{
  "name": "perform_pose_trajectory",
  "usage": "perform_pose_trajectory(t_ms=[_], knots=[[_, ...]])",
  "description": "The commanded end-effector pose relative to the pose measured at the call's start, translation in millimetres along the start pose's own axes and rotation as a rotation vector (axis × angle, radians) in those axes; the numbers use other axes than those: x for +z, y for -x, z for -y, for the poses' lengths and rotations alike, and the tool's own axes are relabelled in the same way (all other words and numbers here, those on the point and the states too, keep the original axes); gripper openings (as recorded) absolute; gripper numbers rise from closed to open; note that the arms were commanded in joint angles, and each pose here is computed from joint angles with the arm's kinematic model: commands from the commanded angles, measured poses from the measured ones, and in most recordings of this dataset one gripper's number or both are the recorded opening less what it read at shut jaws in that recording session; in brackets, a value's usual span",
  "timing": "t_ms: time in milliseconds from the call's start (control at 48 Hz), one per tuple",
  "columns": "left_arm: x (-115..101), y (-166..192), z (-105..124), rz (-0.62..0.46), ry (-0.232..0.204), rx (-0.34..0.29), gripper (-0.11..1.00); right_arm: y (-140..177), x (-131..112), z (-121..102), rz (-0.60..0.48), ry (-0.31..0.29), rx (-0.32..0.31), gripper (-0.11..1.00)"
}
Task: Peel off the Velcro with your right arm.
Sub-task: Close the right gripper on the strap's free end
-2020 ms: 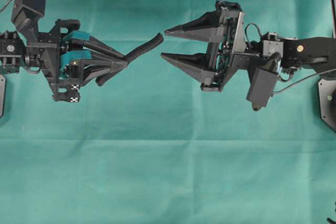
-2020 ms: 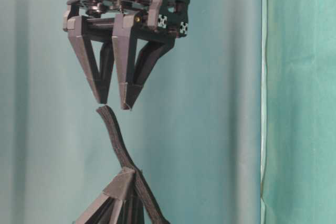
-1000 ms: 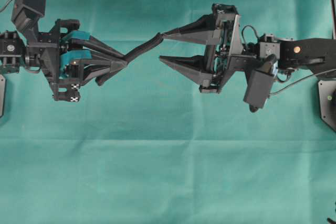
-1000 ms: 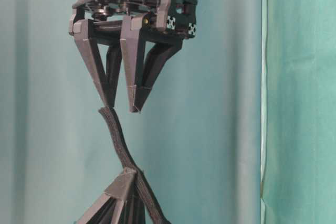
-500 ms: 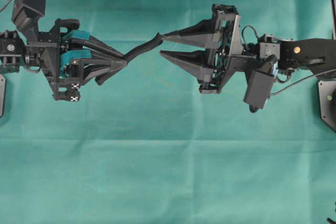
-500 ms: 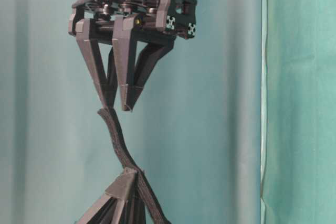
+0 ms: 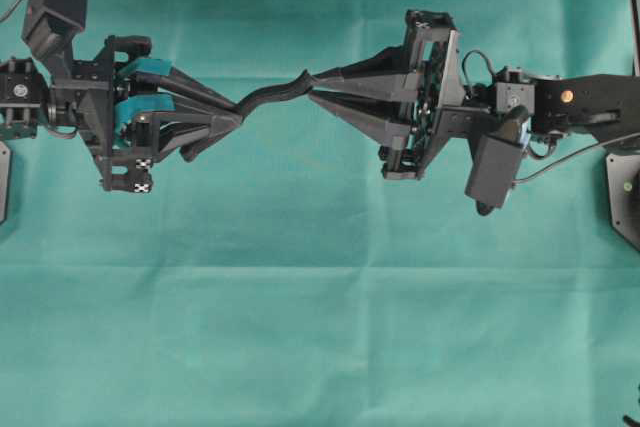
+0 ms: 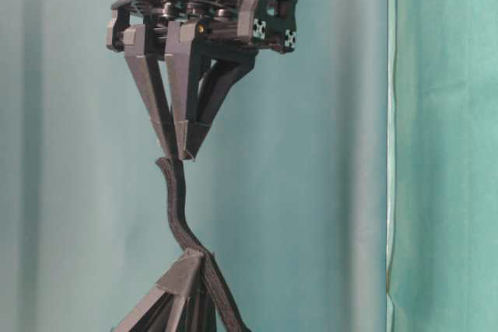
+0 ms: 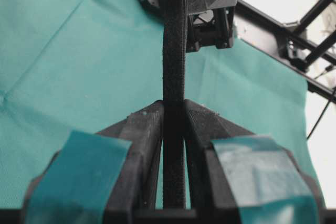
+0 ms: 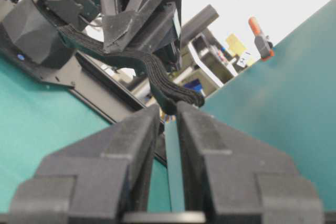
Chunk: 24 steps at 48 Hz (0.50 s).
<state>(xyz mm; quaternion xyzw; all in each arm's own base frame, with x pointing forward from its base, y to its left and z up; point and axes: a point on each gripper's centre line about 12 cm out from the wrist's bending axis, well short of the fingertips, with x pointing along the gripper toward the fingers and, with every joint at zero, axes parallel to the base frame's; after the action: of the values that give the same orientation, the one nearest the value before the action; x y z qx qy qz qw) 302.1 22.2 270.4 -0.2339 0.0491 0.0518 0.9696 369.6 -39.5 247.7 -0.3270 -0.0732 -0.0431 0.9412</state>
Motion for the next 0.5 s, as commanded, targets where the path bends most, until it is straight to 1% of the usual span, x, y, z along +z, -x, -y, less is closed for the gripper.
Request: perform_pose_trajectory(t_ms=[0,479], knots=[[10.8,0.3,2.8,0.037,0.001,-0.009,0.10,-1.1,5.8,2.1,0.022,-0.002,-0.009,-0.05],[10.3,0.5,2.5,0.035,0.001,-0.008,0.10,-2.2,7.2,2.6,0.027,-0.001,-0.010,-0.06]])
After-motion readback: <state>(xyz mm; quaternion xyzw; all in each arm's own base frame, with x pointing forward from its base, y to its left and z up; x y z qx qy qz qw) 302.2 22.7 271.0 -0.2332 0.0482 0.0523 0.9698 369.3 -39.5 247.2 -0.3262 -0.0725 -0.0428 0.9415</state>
